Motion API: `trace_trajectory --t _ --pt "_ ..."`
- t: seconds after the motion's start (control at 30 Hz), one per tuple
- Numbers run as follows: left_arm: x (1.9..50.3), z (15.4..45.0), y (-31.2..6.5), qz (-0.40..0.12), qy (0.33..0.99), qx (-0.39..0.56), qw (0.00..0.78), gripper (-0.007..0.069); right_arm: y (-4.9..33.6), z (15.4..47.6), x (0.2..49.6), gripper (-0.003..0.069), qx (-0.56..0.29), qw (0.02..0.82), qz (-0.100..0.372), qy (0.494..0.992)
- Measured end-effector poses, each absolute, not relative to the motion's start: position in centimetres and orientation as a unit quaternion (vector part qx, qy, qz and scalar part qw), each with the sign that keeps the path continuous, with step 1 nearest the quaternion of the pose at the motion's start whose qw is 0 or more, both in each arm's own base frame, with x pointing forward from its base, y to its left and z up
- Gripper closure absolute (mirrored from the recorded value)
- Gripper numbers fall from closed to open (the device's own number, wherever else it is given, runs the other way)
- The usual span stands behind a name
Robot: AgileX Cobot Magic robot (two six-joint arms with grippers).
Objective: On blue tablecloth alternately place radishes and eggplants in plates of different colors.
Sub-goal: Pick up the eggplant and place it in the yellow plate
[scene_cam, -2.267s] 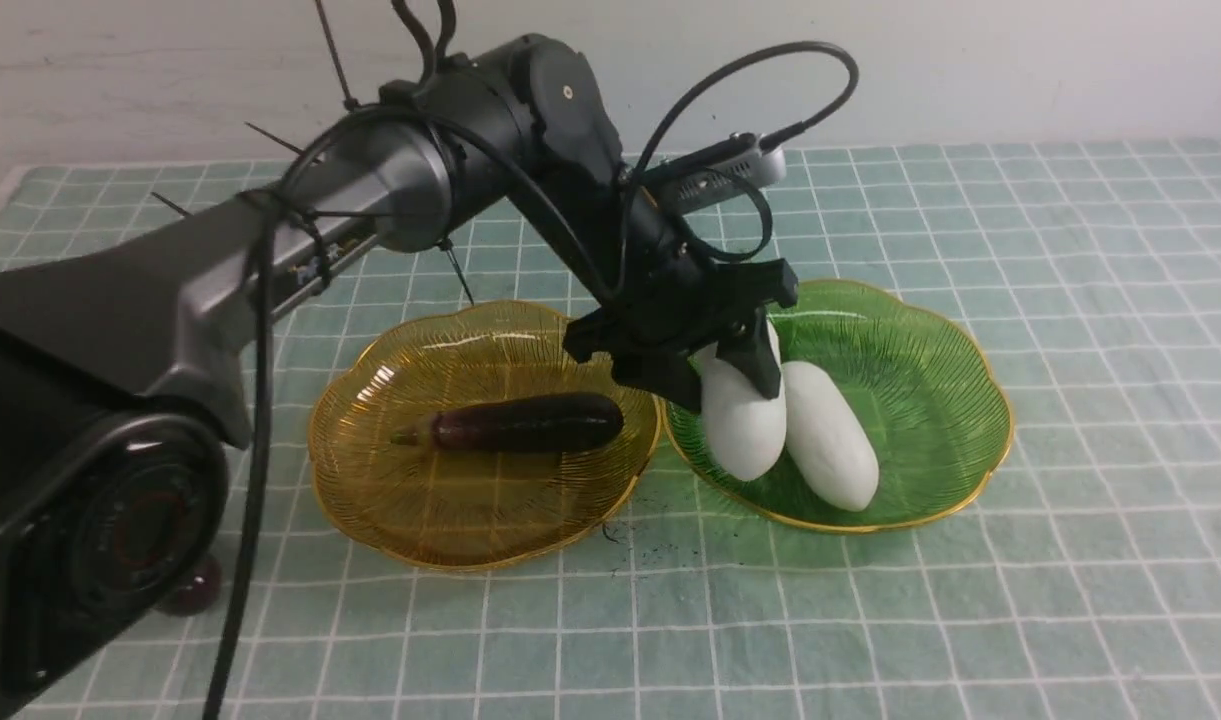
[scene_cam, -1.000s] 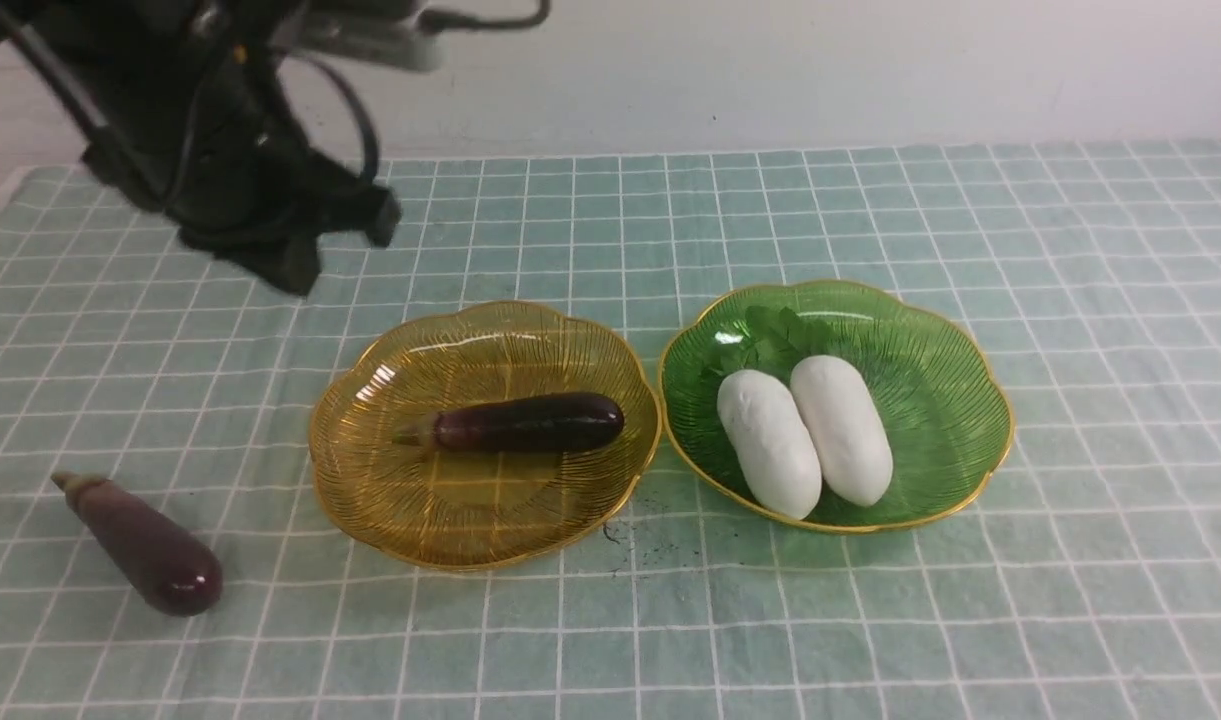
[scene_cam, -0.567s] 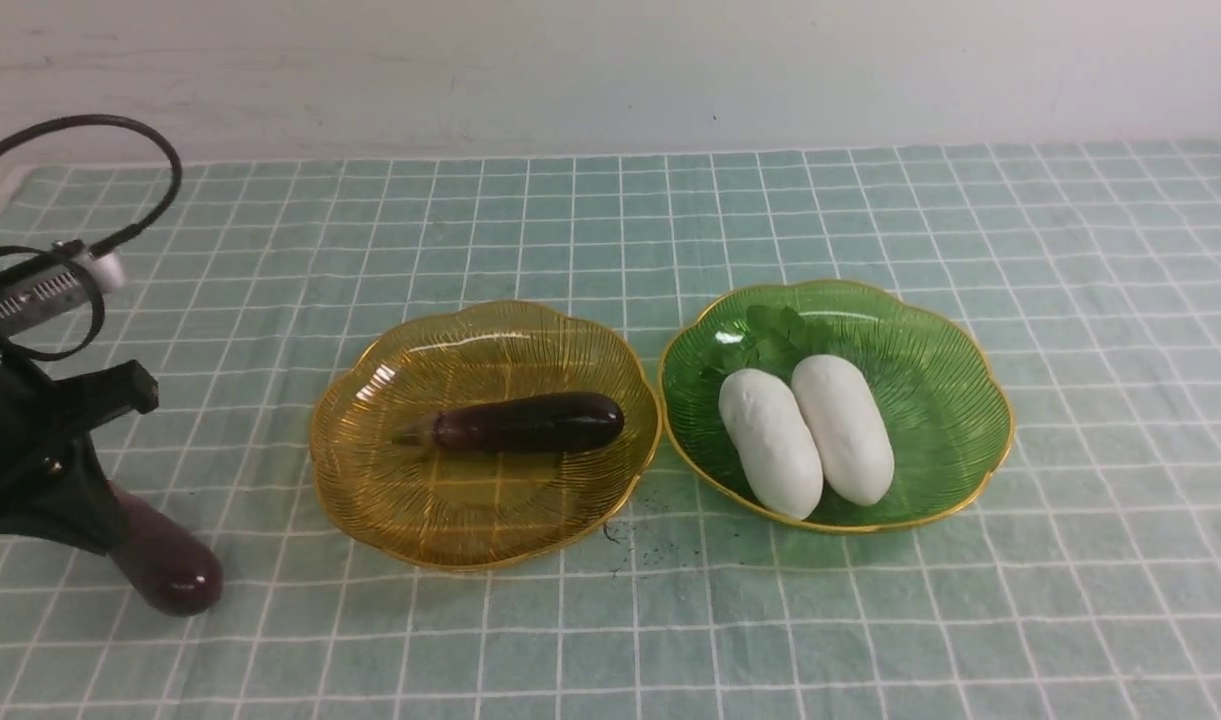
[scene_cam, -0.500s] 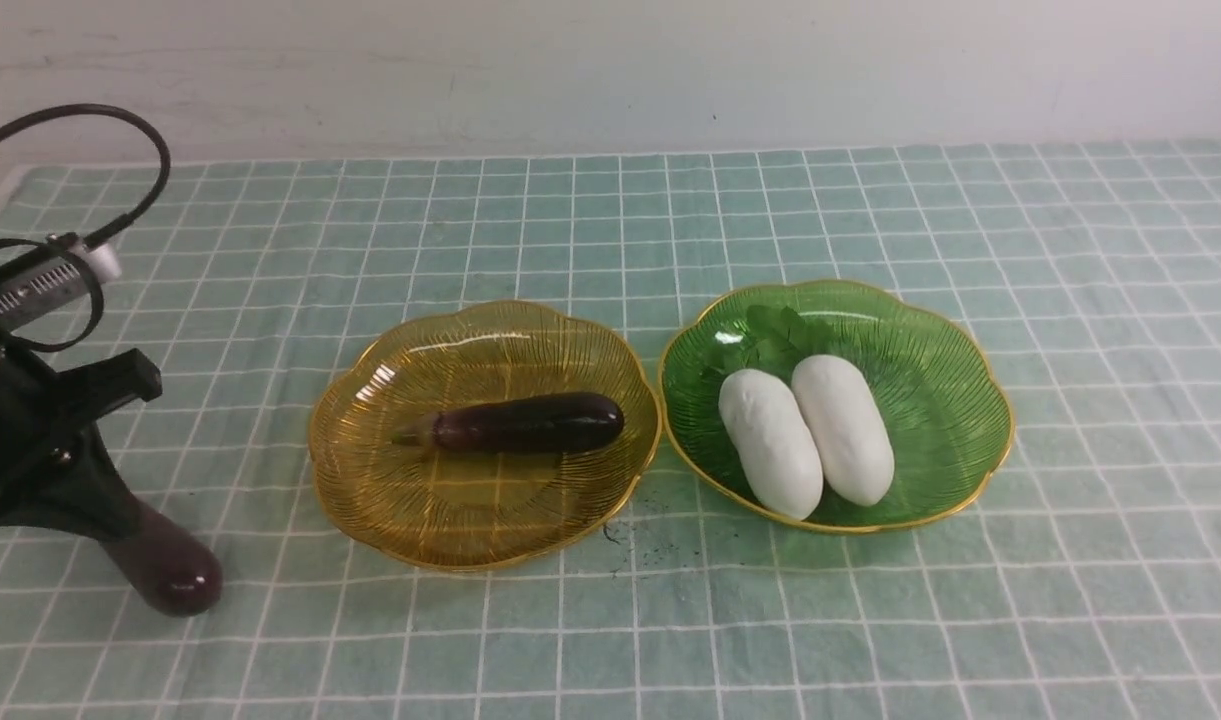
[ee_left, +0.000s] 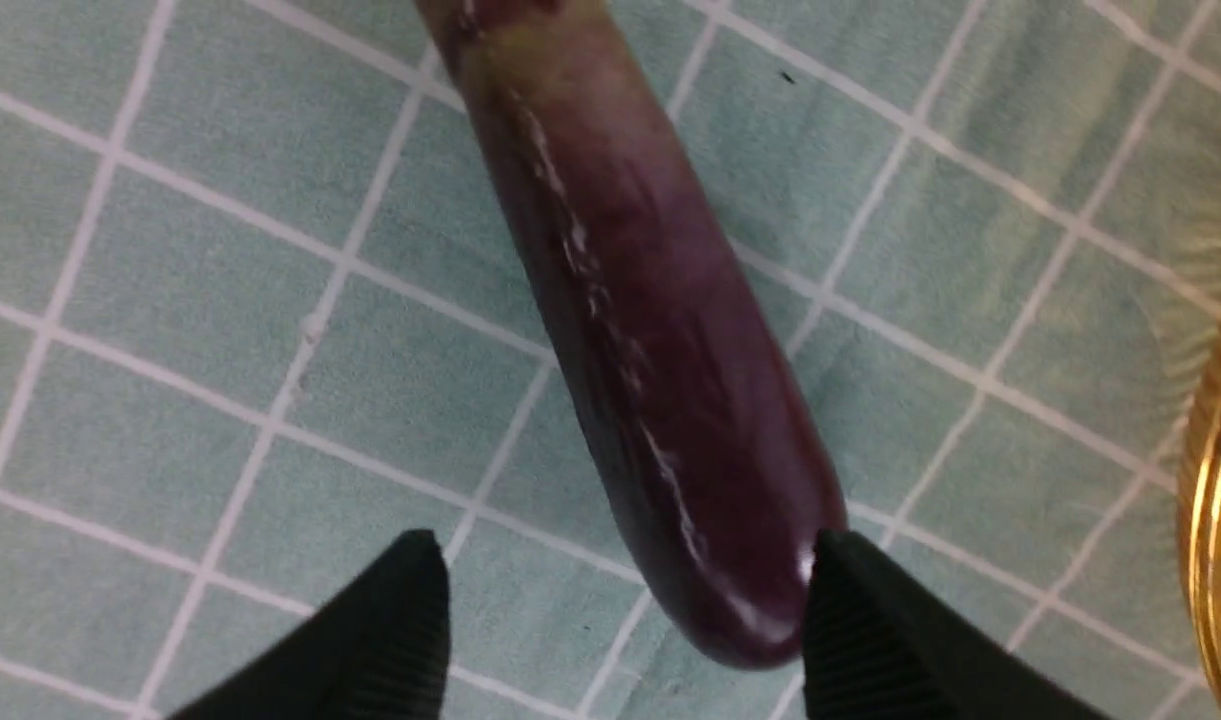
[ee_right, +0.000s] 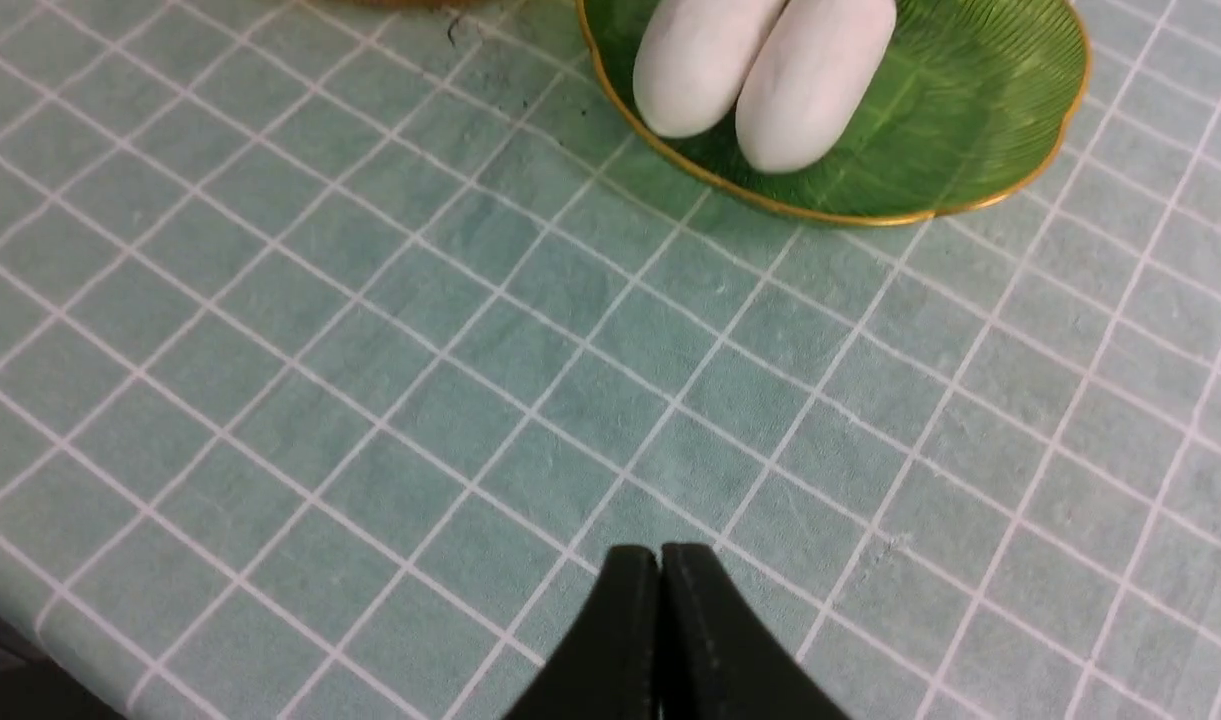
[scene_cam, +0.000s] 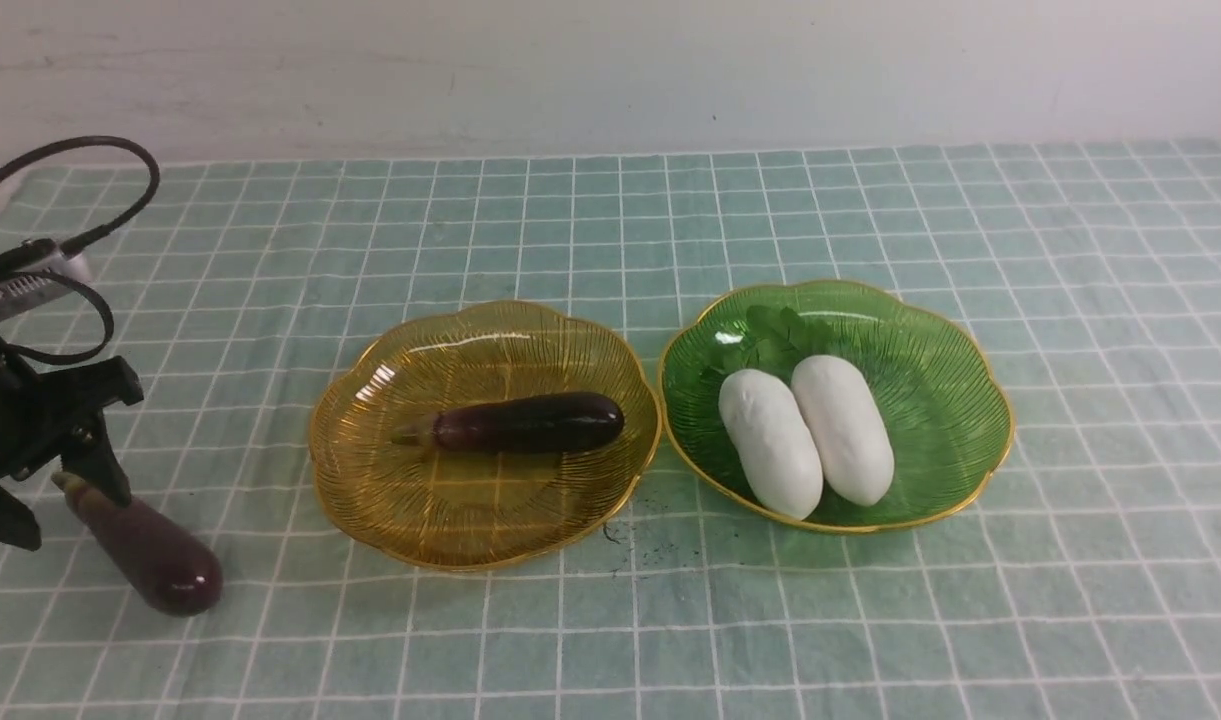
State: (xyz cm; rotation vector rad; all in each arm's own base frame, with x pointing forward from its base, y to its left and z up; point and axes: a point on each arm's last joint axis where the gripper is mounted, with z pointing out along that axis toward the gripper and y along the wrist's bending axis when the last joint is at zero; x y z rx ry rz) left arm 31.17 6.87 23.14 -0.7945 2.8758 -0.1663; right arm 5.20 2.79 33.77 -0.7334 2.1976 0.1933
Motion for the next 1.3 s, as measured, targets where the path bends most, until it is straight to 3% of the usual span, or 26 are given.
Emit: trace_trajectory --t 0.4,0.47,0.57,0.63,0.77,0.97,1.0,1.13,1.2,1.3 --pt "33.1 17.8 6.6 -0.092 0.948 -0.304 0.009 0.0146 3.2 32.2 5.7 0.0674 -0.289 0.392 0.078 0.870" --pt "33.2 16.8 6.6 -0.090 0.950 -0.299 -0.006 0.0162 3.2 32.2 5.7 0.0674 -0.279 0.392 0.082 0.873" --pt "32.9 16.2 6.7 -0.082 0.960 -0.267 -0.031 0.0246 3.2 32.2 5.7 0.0674 -0.269 0.390 0.087 0.876" --pt "32.7 16.4 6.8 -0.075 0.968 -0.237 -0.042 0.0244 3.2 32.2 5.6 0.0674 -0.264 0.388 0.090 0.878" --pt "32.3 18.1 6.9 -0.065 0.978 -0.196 -0.044 0.0244 3.2 32.2 5.6 0.0674 -0.259 0.387 0.092 0.880" --pt "31.4 24.2 5.9 -0.095 0.979 -0.177 0.034 0.0244 3.3 32.2 5.6 0.0674 -0.258 0.385 0.096 0.881" --pt "31.0 26.0 4.9 -0.115 0.979 -0.157 0.065 0.0244 3.3 32.2 5.6 0.0674 -0.258 0.384 0.097 0.881" --pt "30.7 28.6 1.7 -0.154 0.977 -0.092 0.118 0.0244 3.3 32.2 5.6 0.0674 -0.258 0.385 0.097 0.881" --pt "30.7 29.0 0.5 -0.169 0.975 -0.072 0.127 0.0244 3.3 32.2 5.6 0.0674 -0.257 0.386 0.098 0.880" --pt "31.2 28.8 -4.3 -0.200 0.970 -0.011 0.139 0.0244 3.4 32.3 5.6 0.0674 -0.257 0.391 0.105 0.878"
